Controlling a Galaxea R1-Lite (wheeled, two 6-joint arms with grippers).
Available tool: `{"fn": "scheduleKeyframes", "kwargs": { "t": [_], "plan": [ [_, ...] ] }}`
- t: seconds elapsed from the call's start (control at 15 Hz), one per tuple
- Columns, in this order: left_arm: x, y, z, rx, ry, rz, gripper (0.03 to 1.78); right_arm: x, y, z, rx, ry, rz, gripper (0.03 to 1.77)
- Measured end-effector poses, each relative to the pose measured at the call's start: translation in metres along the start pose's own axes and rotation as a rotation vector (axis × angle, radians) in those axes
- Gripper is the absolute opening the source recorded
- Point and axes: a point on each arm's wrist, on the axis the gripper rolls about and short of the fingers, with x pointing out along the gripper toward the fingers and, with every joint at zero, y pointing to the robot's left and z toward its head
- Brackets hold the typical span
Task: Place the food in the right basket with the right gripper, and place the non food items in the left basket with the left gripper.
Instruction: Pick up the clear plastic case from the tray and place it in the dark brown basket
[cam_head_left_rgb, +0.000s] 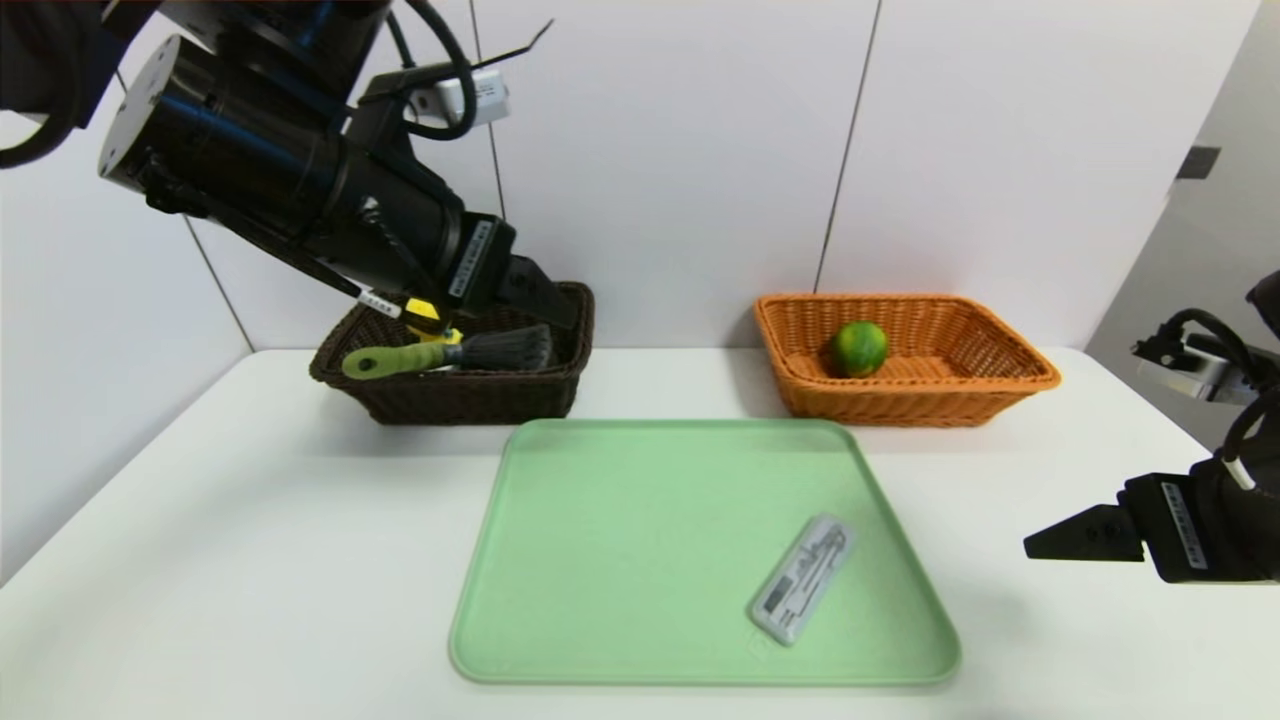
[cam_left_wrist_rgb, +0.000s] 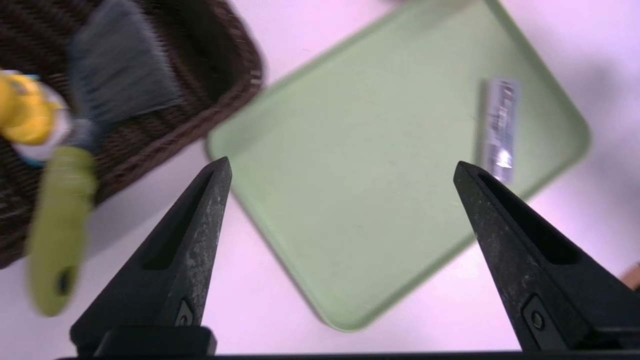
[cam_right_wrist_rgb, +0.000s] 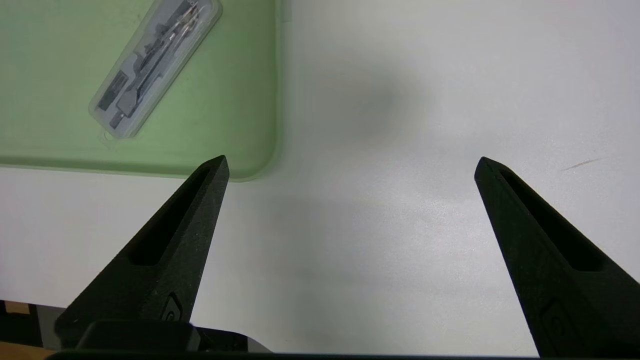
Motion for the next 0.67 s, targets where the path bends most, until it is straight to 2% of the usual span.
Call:
{"fn": "scheduleKeyframes", "kwargs": {
  "t": [0.27, 0.67],
  "plan": [
    [0.024, -0.062, -0.006, 0.049, 0.059, -0.077, 1.63, 0.001, -0.003, -0.004, 0.029, 0.008, -0.016, 1.7],
    [0.089, -0.118, -0.022, 0.116, 0.143, -0.158, 1.67, -0.001, -0.018, -0.002, 0.104, -0.006, -0.061, 1.7]
  ]
}}
